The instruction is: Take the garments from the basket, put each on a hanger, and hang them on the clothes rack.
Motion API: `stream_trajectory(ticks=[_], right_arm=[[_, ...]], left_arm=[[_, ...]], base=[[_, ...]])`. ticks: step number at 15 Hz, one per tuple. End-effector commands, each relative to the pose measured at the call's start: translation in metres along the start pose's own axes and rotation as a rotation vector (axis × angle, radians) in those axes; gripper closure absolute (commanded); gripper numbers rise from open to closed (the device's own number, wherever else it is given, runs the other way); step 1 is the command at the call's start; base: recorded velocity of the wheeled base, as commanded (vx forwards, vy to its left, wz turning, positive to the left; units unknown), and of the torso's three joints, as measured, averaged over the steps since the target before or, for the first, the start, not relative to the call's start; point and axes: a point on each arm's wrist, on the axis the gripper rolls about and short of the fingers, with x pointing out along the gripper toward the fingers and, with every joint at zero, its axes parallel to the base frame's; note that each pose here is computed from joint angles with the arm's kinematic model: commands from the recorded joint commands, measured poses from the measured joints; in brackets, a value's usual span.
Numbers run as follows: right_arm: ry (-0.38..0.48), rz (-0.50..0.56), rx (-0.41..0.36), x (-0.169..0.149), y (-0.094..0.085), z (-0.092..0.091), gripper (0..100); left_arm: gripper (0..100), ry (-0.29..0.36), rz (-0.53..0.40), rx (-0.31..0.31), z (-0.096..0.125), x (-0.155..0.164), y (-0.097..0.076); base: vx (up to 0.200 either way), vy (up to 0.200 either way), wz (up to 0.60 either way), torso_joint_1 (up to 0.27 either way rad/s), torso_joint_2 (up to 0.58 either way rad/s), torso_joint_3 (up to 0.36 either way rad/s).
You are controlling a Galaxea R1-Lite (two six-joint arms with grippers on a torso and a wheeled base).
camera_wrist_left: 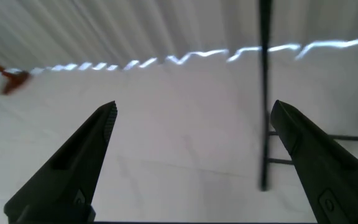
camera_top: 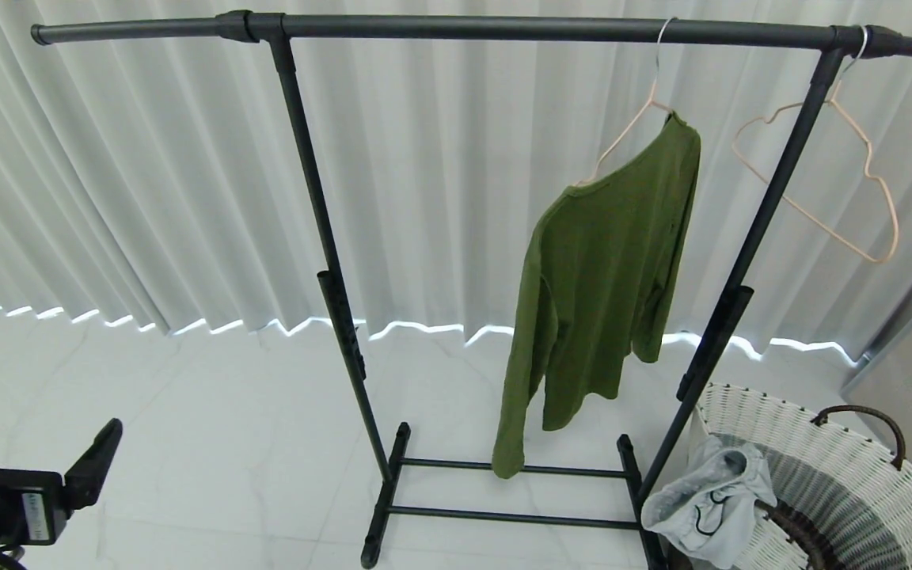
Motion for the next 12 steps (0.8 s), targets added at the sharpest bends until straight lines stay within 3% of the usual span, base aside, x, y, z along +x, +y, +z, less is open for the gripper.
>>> stream_trajectory(ticks=[1,2,3,6,9,12], right_arm=[[0.002,0.001,-0.002,0.001,0.001,0.000,0],[0.002,0.000,-0.001,0.000,0.000,0.000,0],[0.004,-0.004,0.001,0.001,0.000,0.000,0],[0.004,-0.010,0.004,0.001,0.000,0.001,0],[0.012,-0.006,-0.004,0.003,0.001,0.001,0],[0.016,-0.002,-0.012,0.004,0.002,0.000,0]], left_arm=[[0,0.032,-0.103,-0.131,0.010,0.018,-0.017],[0,0.060,-0.096,-0.226,0.015,0.030,-0.020],[0,0.077,-0.083,-0.260,0.018,0.037,-0.021],[0,0.100,-0.084,-0.266,0.015,0.040,-0.023],[0,0.178,-0.107,-0.236,0.002,0.035,-0.026],[0,0.181,-0.118,-0.217,0.001,0.035,-0.027]], base=[[0.000,0.000,0.00,-0.188,0.47,0.286],[0.000,0.000,0.00,-0.183,0.48,0.286],[0.000,0.000,-0.60,-0.193,0.47,0.286],[0.000,0.000,-0.60,-0.172,0.47,0.286],[0.000,0.000,-0.60,-0.162,0.46,0.305],[0.000,0.000,0.00,-0.106,0.36,0.258]])
